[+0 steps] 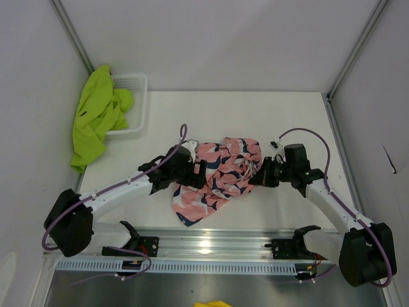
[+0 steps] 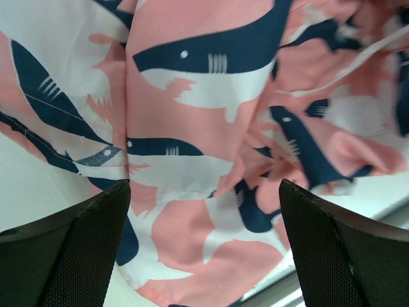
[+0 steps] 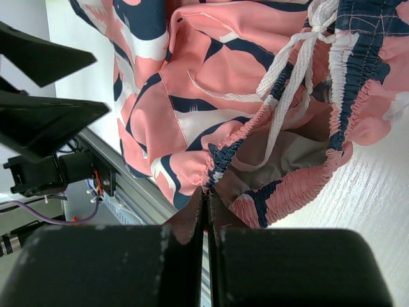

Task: Fold and stack the shorts
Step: Flatten the shorts out

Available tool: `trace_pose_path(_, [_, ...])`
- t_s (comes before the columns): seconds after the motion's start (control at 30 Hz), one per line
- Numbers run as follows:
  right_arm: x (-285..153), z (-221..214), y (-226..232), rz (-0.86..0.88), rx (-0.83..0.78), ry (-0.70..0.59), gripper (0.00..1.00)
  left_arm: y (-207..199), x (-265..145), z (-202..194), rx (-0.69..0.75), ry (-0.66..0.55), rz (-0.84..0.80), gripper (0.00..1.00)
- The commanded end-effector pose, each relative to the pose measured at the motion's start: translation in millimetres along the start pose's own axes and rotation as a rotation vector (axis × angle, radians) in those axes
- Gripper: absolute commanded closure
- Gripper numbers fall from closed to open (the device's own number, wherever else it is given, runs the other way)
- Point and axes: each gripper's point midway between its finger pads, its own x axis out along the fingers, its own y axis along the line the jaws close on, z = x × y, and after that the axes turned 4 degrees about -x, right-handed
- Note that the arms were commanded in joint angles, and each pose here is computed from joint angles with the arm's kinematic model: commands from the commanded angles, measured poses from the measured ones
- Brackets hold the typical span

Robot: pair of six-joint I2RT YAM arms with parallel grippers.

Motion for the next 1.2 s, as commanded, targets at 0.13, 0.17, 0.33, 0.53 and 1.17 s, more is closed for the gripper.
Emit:
trace_pose_path(0.13, [-3.9, 13.0, 12.8, 0.043, -0.017, -0.032, 0.99, 6.6, 15.4, -4.8, 0.126, 0.029, 0.124, 0.02])
trace_pose_path(0.17, [-3.8, 12.9, 12.9, 0.043, -0.018, -0.031, 0.99, 7.4, 18.4, -6.0, 0.128, 0.034, 0.131, 0.02])
trace_pose_path(0.33, [-5.0, 14.7, 14.3, 0.042, -0.014, -0.035, 0.99, 3.4, 30.2, -2.1, 0.134, 0.047, 0.152, 0.12])
trace_pose_path(0.53, [-5.3, 13.5, 13.5, 0.039, -0.008, -0.038, 0.99, 4.2, 51.0, -3.6, 0.155, 0.081, 0.175, 0.52])
trace_pose_path(1.17, [-10.7, 12.1, 19.2, 0.074, 0.018, -0.085, 1.0, 76.1, -17.1, 171.7, -0.077, -0.14, 0.394, 1.0])
